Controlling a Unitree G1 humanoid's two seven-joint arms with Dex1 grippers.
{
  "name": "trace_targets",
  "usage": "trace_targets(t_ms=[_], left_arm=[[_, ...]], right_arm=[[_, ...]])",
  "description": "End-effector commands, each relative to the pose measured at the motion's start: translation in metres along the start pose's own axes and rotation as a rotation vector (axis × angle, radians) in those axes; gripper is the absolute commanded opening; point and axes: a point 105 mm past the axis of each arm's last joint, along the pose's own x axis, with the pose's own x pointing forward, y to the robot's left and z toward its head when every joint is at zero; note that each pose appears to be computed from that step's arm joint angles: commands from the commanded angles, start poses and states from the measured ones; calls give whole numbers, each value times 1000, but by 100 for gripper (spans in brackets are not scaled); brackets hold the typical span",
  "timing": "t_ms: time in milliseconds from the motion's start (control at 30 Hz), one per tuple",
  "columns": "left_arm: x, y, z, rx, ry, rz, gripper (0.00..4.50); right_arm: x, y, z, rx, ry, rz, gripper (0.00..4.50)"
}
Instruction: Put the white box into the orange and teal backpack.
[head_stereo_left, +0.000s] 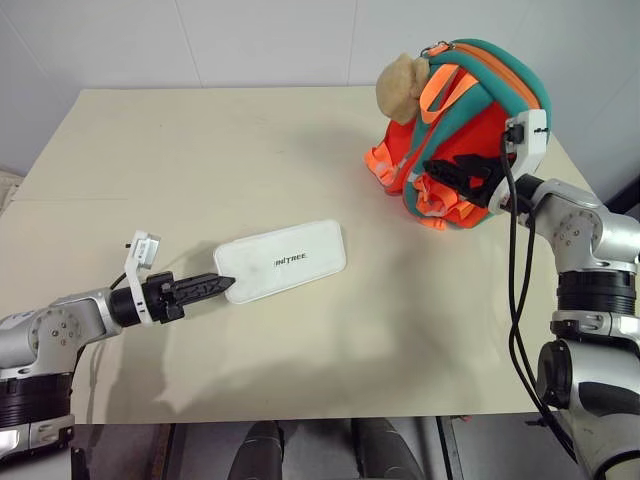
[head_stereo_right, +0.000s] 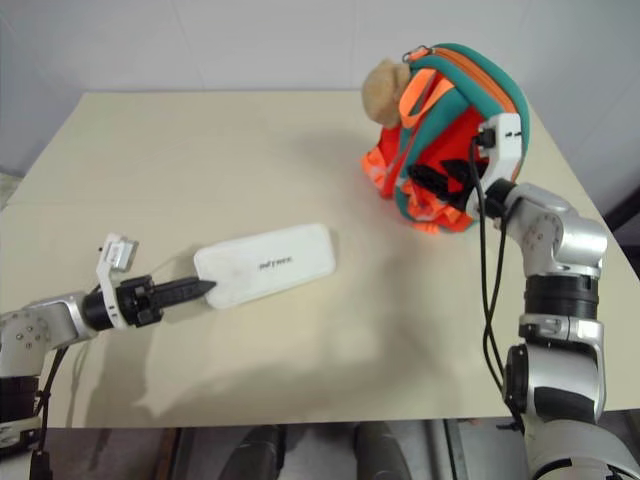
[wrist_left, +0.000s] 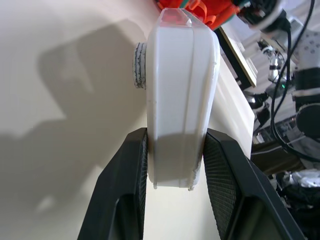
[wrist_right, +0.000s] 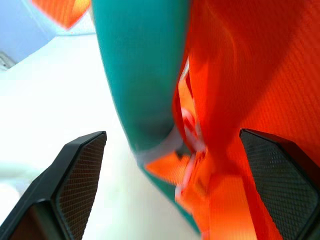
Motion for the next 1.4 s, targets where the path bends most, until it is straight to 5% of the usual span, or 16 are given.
trace_targets(t_ms=[33, 167, 667, 767, 1167, 1400], left_arm=[[0, -10, 8, 46, -27, -25, 130], [1, -9, 9, 43, -32, -22, 130], [10, -3, 9, 43, -43, -41, 130], [11, -3, 9, 46, -47, -43, 130], [-2, 0, 14, 63, -74, -5, 130], [-34, -9, 39, 100, -140, 34, 130]], right_arm=[[-9, 14, 24, -12, -69, 49, 450], [-5, 24, 27, 3, -90, 73, 450], [88, 37, 27, -177, -186, -23, 450], [98, 37, 28, -193, -208, -60, 387], [93, 51, 30, -146, -275, 86, 1], [66, 101, 32, -67, -225, 438, 1]])
